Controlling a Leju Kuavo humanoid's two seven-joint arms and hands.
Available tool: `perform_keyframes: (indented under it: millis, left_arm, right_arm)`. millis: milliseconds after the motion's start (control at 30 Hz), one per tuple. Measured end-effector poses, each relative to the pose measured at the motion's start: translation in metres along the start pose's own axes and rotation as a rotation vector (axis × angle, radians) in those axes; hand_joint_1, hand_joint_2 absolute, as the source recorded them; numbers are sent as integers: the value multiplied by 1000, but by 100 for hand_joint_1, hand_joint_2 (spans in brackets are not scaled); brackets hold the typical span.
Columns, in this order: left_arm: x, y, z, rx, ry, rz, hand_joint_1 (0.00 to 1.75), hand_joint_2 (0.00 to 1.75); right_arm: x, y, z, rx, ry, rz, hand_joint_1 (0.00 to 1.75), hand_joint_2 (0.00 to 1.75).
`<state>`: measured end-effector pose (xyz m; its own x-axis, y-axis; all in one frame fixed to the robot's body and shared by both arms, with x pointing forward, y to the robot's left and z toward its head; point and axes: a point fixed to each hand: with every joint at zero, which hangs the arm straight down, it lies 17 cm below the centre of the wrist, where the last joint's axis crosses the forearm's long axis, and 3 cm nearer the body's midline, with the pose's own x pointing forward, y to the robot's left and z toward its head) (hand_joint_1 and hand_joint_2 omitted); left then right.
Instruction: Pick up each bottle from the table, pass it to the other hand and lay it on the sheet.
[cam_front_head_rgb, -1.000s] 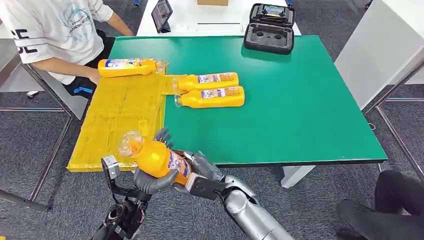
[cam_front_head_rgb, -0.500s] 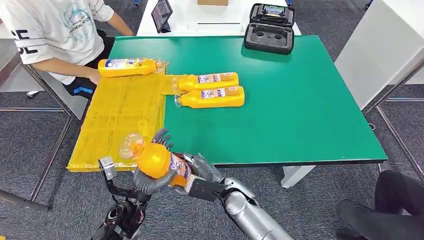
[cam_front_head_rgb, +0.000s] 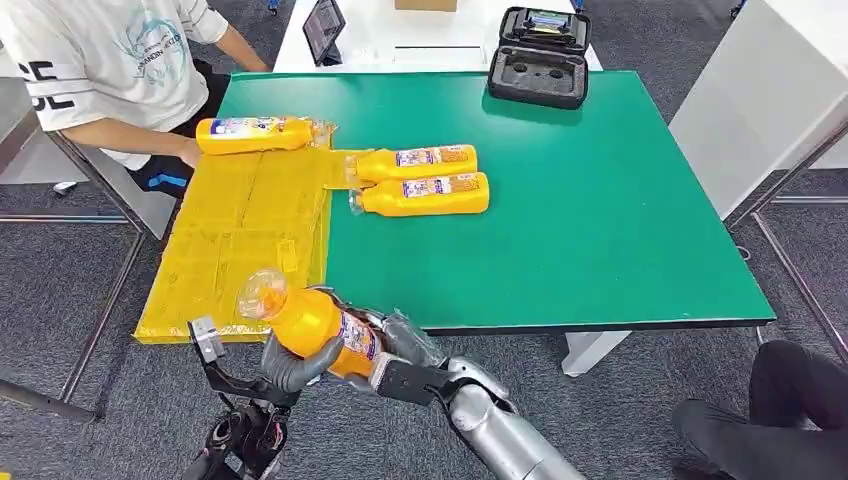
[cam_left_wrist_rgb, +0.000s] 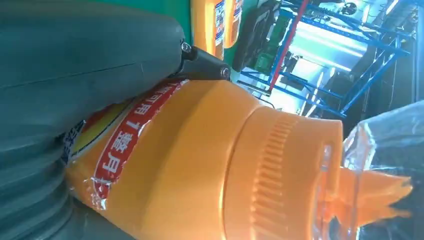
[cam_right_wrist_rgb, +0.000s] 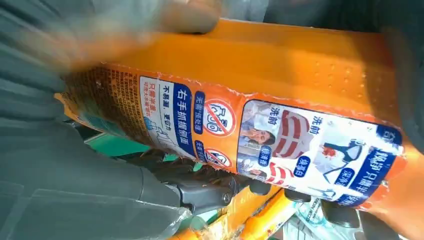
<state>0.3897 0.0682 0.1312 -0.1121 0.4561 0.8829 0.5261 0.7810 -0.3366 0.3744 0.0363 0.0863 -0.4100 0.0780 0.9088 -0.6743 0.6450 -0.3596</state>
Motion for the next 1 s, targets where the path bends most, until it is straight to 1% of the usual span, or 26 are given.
perform_keyframes:
  millis: [133, 167, 200, 233, 267, 300, 467, 700, 733, 767, 800, 867, 933, 1000]
  left_arm:
    - [0, 0, 0, -1, 1, -1, 175, 175]
    - [0, 0, 0, -2, 2, -3, 175, 175]
    - [0, 0, 0, -2, 2, -3, 175, 175]
    - [0, 0, 0, -2, 2, -3, 175, 175]
    - [0, 0, 0, -2, 1, -5, 175, 175]
    - [0, 0, -1, -2, 0, -8, 175, 175]
    - [0, 1, -5, 1, 3, -38, 175, 175]
    - [3, 5, -11, 22, -6, -100, 175, 175]
    - [4, 8, -12, 35, -11, -126, 171, 175]
    - [5, 11, -13, 49, -17, -157, 171, 175]
    - [7, 13, -14, 61, -23, -187, 175, 175]
    - [13, 21, -18, 98, -46, -266, 175, 175]
    - [24, 36, -22, 160, -76, -367, 175, 175]
    - [38, 60, -22, 248, -110, -479, 175, 175]
  right_arm:
    - [-1, 0, 0, 2, 2, -1, 175, 175]
    - [-1, 0, 0, 2, 2, -1, 154, 175]
    - [-1, 0, 0, 3, 2, -2, 65, 175]
    - [-1, 0, 0, 3, 2, -1, 0, 175]
    - [-1, 0, 0, 3, 3, -1, 0, 175]
    - [-1, 0, 0, 3, 4, -2, 0, 0]
    - [-6, -2, 1, -32, 32, 5, 0, 0]
    - [-1, -7, -1, -68, 32, -10, 0, 0]
    - [1, -8, -1, -72, 30, -12, 0, 0]
    - [1, -9, -1, -75, 30, -11, 0, 0]
    - [2, -10, -1, -78, 29, -11, 0, 0]
    - [4, -11, -2, -82, 26, -10, 0, 0]
    - [6, -12, -2, -88, 20, -15, 0, 0]
    - [12, -16, -3, -96, 3, -15, 0, 0]
